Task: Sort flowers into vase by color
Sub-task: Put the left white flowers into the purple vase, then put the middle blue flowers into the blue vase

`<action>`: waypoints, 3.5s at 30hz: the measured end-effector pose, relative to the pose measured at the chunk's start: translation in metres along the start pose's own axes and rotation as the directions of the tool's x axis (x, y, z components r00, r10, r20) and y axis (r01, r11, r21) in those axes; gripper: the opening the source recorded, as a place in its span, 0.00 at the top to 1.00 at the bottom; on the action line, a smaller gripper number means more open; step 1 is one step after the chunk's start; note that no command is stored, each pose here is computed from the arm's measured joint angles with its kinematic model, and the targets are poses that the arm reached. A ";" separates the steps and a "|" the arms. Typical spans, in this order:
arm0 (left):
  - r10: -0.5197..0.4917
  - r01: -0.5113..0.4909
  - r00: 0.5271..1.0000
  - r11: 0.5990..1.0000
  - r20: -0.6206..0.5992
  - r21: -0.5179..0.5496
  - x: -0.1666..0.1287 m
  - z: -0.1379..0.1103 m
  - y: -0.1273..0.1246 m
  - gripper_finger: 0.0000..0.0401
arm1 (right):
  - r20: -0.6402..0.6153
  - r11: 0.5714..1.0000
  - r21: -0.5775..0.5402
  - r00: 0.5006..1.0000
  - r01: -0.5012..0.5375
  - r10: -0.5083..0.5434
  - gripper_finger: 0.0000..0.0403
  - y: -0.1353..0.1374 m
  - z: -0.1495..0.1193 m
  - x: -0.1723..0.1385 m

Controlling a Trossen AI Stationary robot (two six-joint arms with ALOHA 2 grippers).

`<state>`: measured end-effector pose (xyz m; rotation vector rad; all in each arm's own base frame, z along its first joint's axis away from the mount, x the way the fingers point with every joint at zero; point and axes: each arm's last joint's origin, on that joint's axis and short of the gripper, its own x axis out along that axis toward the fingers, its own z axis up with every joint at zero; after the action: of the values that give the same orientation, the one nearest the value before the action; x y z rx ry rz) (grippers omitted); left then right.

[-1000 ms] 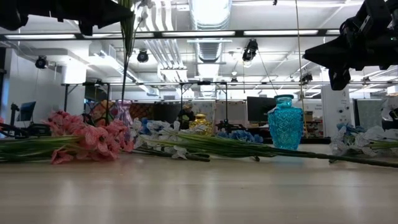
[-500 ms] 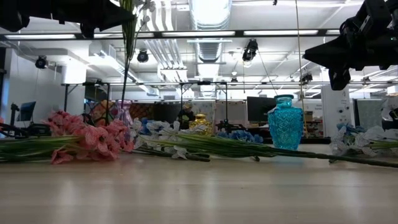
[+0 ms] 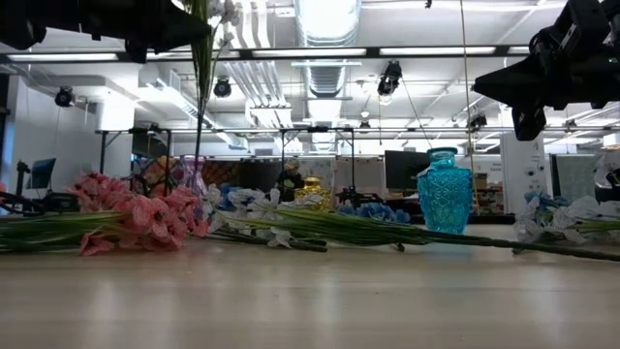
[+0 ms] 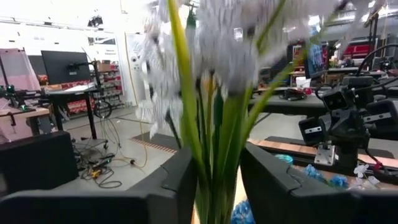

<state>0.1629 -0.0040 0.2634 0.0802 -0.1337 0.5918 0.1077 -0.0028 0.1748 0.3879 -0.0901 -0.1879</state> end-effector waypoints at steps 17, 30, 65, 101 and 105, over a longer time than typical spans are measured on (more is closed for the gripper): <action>0.007 -0.010 0.980 1.000 -0.198 -0.011 -0.001 -0.016 -0.001 0.45 | -0.001 1.000 0.002 1.000 0.000 0.000 0.92 0.000 0.000 0.000; 0.053 -0.037 0.808 0.999 -0.586 0.040 -0.008 0.008 0.008 0.24 | -0.004 1.000 0.005 1.000 -0.004 0.004 0.92 0.000 0.000 0.000; 0.043 0.002 0.882 0.995 -0.469 0.095 -0.048 0.073 -0.035 0.25 | -0.705 0.937 0.173 0.703 0.304 -0.098 0.92 0.067 0.019 0.059; 0.013 0.158 0.798 0.960 -0.603 0.230 -0.061 0.059 -0.036 0.25 | -0.806 0.685 -0.216 0.269 0.696 -0.527 0.43 0.093 -0.020 0.237; 0.013 0.159 0.798 0.960 -0.603 0.231 -0.061 0.059 -0.036 0.25 | -0.789 0.633 -0.244 0.228 0.735 -0.570 0.40 0.074 -0.032 0.246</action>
<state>0.1272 -0.0737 0.3111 0.1592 0.5757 0.5295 0.3642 0.0271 0.1866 0.6595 1.0701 -0.8591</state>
